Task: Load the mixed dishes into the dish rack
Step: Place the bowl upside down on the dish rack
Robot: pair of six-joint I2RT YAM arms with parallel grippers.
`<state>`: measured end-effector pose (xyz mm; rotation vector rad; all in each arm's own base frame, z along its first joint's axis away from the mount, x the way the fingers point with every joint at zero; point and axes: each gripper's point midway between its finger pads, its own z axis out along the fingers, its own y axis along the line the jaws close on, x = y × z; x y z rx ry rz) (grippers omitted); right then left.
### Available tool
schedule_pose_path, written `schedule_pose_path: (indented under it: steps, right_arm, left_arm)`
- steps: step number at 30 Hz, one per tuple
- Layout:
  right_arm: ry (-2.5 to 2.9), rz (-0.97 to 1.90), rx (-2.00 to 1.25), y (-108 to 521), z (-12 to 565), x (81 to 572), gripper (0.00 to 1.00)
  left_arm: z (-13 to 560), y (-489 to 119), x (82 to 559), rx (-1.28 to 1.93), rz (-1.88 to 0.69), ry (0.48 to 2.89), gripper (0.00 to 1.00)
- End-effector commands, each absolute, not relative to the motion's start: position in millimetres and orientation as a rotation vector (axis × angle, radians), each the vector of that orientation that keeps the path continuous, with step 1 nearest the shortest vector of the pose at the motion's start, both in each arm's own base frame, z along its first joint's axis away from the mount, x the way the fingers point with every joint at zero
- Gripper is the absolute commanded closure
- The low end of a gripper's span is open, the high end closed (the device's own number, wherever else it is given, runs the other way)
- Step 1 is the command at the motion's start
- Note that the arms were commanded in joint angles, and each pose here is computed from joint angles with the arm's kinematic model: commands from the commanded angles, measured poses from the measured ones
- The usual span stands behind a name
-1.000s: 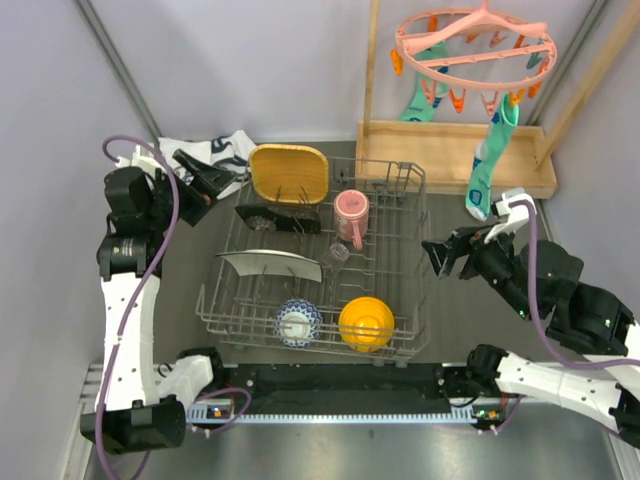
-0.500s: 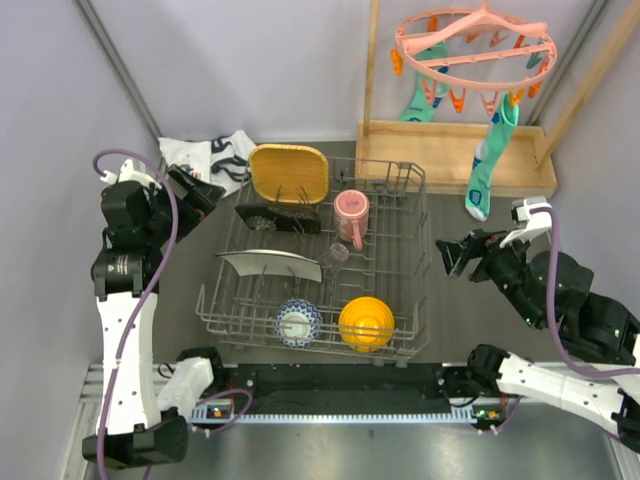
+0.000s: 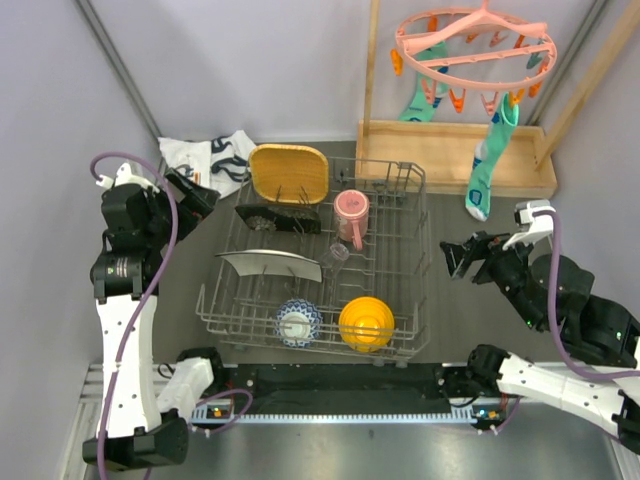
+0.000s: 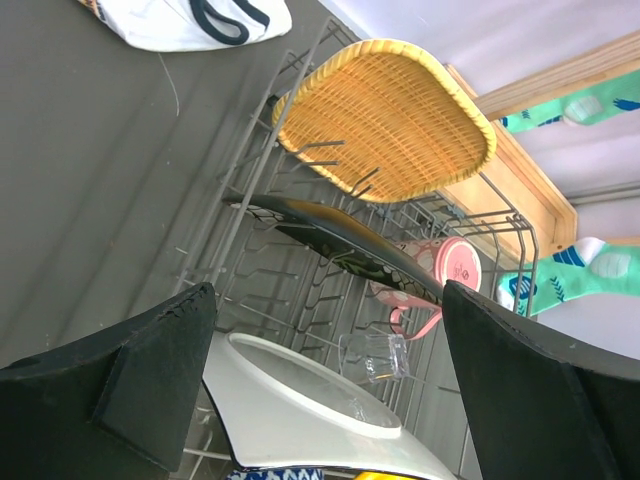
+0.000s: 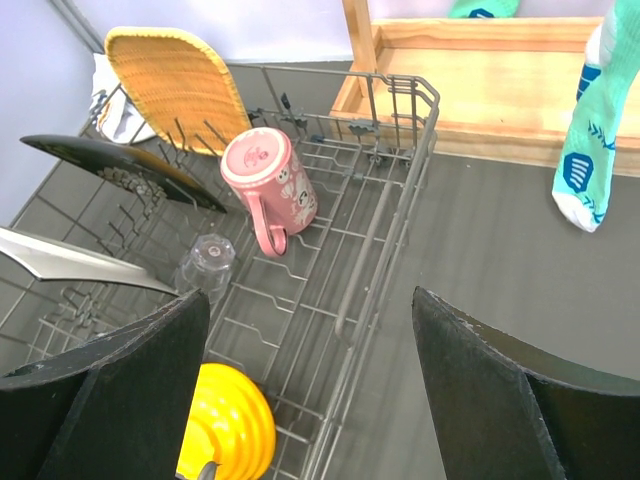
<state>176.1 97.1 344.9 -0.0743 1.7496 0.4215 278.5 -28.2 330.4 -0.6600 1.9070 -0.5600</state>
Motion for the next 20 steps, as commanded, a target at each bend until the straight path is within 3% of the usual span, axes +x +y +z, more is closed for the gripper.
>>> schedule_pose_path:
  steps: [1,20]
  right_arm:
    - [1.738,0.410,-0.037,90.4,345.7,177.1,0.19]
    - [1.743,0.377,-0.035,86.4,341.8,178.5,0.18]
  left_arm:
    - [337.9,-22.3,275.5,-0.653,-0.527,1.867,0.02]
    - [343.3,-19.3,277.4,-0.674,-0.522,1.838,0.02]
